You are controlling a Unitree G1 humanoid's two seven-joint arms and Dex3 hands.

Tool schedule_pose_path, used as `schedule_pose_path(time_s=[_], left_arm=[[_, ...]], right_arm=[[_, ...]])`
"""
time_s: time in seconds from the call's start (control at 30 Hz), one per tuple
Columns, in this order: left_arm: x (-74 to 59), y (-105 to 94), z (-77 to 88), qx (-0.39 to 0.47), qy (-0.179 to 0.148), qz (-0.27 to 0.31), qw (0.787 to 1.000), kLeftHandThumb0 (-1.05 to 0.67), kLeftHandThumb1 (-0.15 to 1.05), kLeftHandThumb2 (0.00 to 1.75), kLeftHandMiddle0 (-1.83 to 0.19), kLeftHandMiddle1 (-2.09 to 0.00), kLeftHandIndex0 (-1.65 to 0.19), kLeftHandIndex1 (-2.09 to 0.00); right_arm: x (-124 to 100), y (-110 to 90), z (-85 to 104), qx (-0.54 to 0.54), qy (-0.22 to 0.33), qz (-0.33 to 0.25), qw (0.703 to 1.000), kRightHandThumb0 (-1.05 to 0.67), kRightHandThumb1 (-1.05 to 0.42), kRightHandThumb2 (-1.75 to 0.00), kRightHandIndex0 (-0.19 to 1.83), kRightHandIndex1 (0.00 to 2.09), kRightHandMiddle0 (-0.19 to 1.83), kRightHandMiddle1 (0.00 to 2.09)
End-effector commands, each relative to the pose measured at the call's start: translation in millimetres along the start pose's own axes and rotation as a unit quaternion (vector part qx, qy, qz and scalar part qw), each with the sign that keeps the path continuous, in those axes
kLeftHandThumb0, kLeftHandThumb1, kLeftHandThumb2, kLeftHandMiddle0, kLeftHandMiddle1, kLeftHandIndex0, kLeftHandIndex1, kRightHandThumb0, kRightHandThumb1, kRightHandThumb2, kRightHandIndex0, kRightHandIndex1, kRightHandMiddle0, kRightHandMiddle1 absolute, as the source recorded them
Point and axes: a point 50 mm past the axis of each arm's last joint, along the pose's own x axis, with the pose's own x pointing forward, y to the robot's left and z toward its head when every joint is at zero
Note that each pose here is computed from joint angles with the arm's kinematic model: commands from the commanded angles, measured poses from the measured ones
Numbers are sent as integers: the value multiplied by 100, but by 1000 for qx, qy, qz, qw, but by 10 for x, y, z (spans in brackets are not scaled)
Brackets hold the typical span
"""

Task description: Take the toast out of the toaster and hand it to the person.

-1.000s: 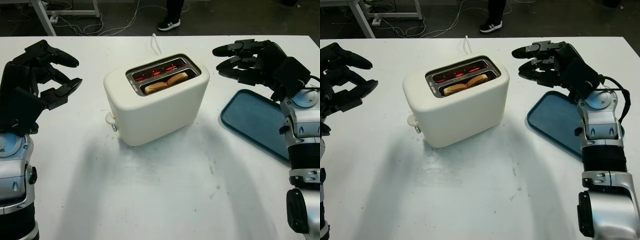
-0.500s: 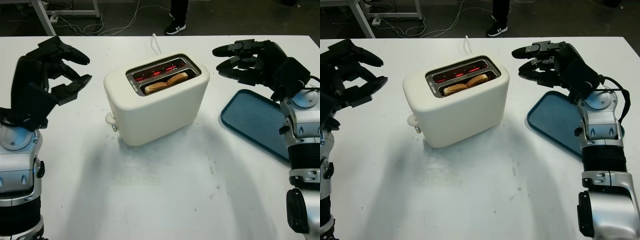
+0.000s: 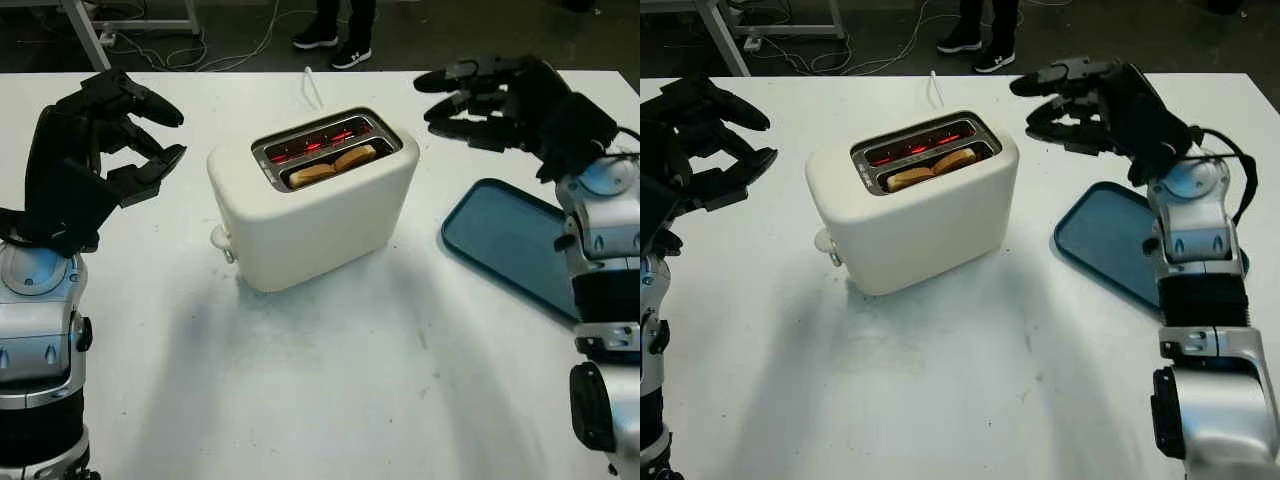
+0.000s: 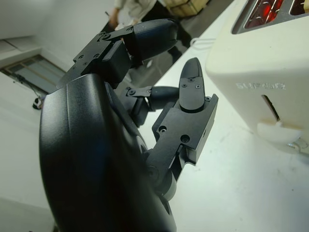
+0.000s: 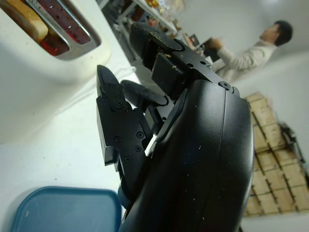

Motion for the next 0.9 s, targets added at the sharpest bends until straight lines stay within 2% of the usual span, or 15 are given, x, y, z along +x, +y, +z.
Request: schedule_pose_path(time_s=[0.0,0.27,0.6,0.87], left_arm=[[13,4,1,-7,-7,0,1000,-1,62,62,-56,-163,-53,-136],[17,0,-12,-7,-12,3,1000,1,58,68,-58,-165,-53,-139],[40,-37,-23,-11,-15,4,1000,-4,55,72,-59,-166,-54,-140],[36,-26,-17,-9,-12,4,1000,0,53,76,-59,-166,-54,-140]], right_arm=[[52,30,47,-9,-9,2,1000,7,-85,0,60,82,90,8],[62,71,18,4,1,-1,1000,11,-87,-1,58,80,87,7],[56,78,3,5,0,2,1000,11,-87,0,57,81,89,7],[49,78,-15,7,5,4,1000,9,-87,0,56,83,89,7]])
